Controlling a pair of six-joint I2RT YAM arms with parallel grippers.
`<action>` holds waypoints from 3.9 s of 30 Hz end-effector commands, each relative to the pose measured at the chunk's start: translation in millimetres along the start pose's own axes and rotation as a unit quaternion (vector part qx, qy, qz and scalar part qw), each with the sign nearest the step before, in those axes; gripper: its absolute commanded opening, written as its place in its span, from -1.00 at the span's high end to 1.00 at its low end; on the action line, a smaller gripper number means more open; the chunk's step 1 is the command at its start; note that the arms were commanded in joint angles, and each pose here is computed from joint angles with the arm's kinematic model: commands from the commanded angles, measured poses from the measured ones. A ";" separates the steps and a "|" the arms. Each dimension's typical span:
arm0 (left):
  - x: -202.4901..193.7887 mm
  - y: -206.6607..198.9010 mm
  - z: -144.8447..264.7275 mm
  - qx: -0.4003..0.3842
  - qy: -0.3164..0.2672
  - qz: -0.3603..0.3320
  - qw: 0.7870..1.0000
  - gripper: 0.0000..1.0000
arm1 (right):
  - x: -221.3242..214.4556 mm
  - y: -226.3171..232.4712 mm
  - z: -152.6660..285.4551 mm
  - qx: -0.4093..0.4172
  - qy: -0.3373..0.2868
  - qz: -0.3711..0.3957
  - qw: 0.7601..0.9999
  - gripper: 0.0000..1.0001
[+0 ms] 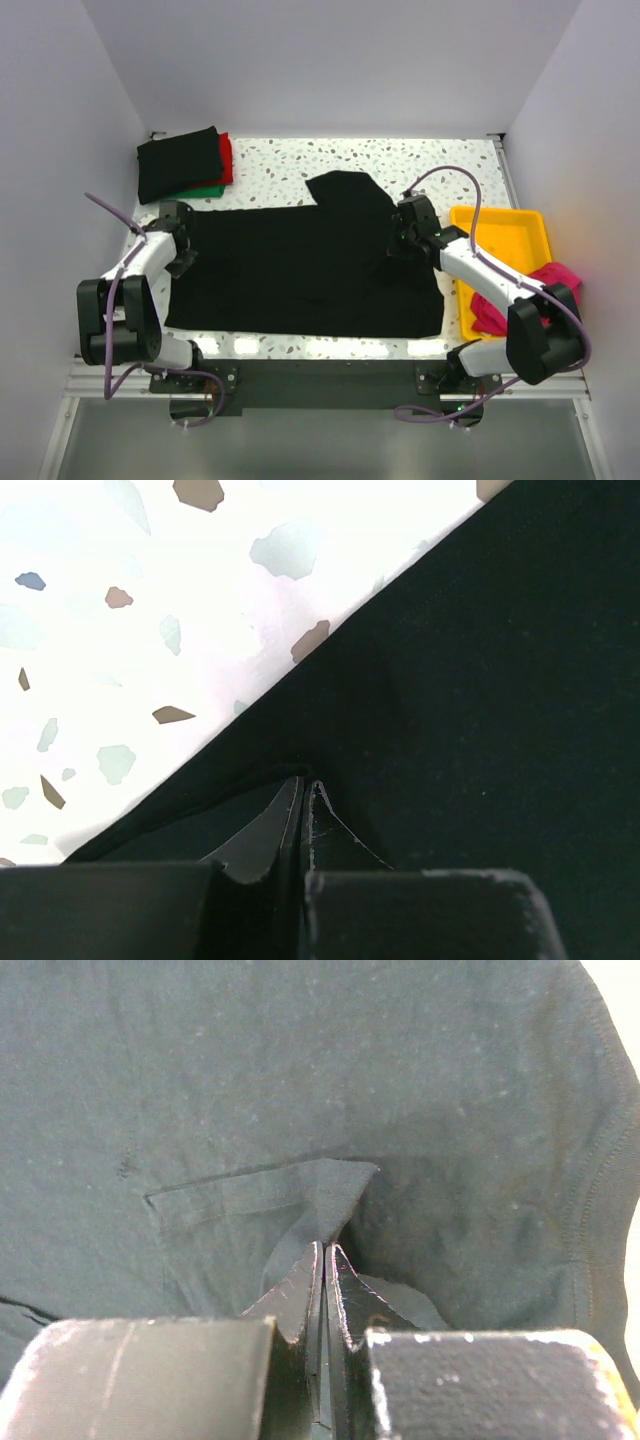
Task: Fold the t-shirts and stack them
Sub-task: Fold the tshirt
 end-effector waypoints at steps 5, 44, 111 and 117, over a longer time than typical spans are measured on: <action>-1.7 6.3 1.0 -0.009 -0.003 0.005 1.000 1.00 | 13.4 -4.0 18.3 -0.021 -0.051 -0.015 0.998 1.00; 23.9 5.5 27.5 -0.046 -0.048 0.021 0.998 1.00 | 42.0 -19.2 67.8 -0.093 -0.146 -0.036 0.984 1.00; -24.3 -51.3 69.4 -0.362 0.080 -0.191 0.909 -0.43 | 35.9 71.5 -18.7 -0.072 -0.016 0.100 0.992 0.12; -34.0 -45.7 69.8 -0.385 0.100 -0.214 0.892 -0.43 | 4.8 60.7 -26.0 -0.088 0.020 0.089 0.992 0.14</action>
Point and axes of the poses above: each gripper's point midway between its finger pads, its own z axis back along the fingers, its own y axis along the line the jaws close on, x = y × z, the point moved 8 cm from there along z, back along the fingers, and after that the axes turned 8 degrees about z, right-handed, at the moved point
